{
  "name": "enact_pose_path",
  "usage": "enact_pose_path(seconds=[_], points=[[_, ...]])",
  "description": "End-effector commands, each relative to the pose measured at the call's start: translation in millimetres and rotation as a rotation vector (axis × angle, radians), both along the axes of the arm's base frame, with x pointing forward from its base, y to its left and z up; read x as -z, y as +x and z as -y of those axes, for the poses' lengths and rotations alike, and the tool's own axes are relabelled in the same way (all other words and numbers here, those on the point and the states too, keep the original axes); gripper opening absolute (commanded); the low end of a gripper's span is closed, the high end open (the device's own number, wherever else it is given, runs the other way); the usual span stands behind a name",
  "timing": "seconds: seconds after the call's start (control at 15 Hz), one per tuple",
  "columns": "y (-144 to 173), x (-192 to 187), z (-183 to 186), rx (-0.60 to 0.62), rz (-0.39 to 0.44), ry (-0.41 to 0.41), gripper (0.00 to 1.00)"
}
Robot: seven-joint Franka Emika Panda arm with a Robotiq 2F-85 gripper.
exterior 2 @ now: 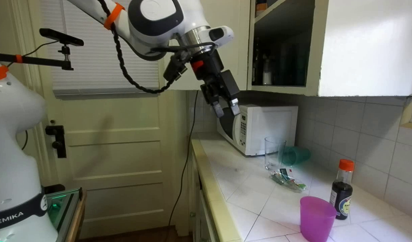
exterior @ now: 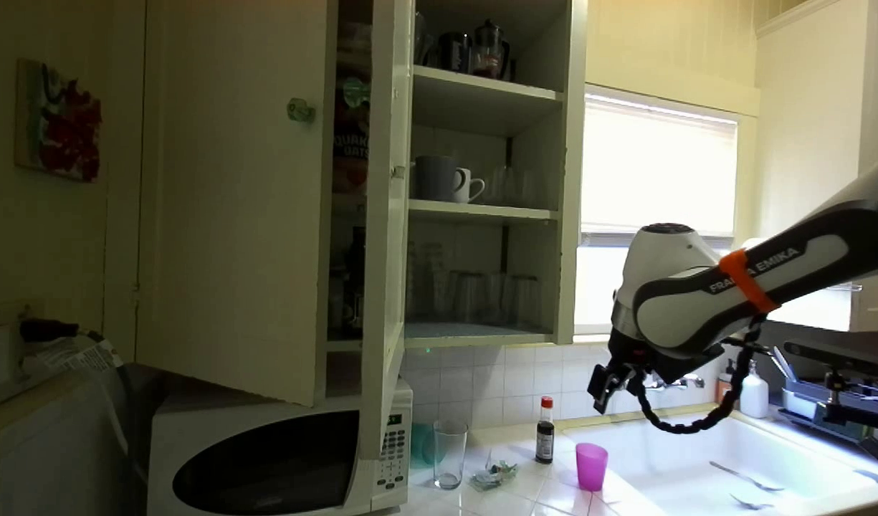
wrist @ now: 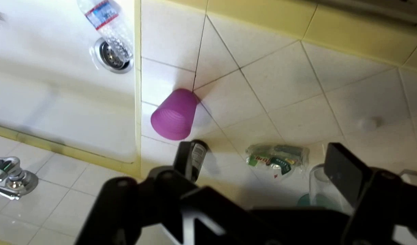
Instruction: Put the purple cup on the bottom shelf of the open upper cabinet.
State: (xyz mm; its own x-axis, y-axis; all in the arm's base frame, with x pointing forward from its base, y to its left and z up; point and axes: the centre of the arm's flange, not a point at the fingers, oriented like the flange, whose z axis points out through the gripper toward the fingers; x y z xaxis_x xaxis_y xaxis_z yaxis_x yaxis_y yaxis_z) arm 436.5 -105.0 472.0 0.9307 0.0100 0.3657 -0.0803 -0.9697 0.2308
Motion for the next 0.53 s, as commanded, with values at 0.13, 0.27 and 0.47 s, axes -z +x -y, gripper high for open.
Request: enact_pose_path(seconds=[0.13,0.27,0.47], points=[[112,38,19,-0.090,-0.012,-0.128,1.00],[132,58,23,-0.109,-0.058,-0.171,1.00],[146,98,23,-0.140,-0.121,-0.174,1.00]])
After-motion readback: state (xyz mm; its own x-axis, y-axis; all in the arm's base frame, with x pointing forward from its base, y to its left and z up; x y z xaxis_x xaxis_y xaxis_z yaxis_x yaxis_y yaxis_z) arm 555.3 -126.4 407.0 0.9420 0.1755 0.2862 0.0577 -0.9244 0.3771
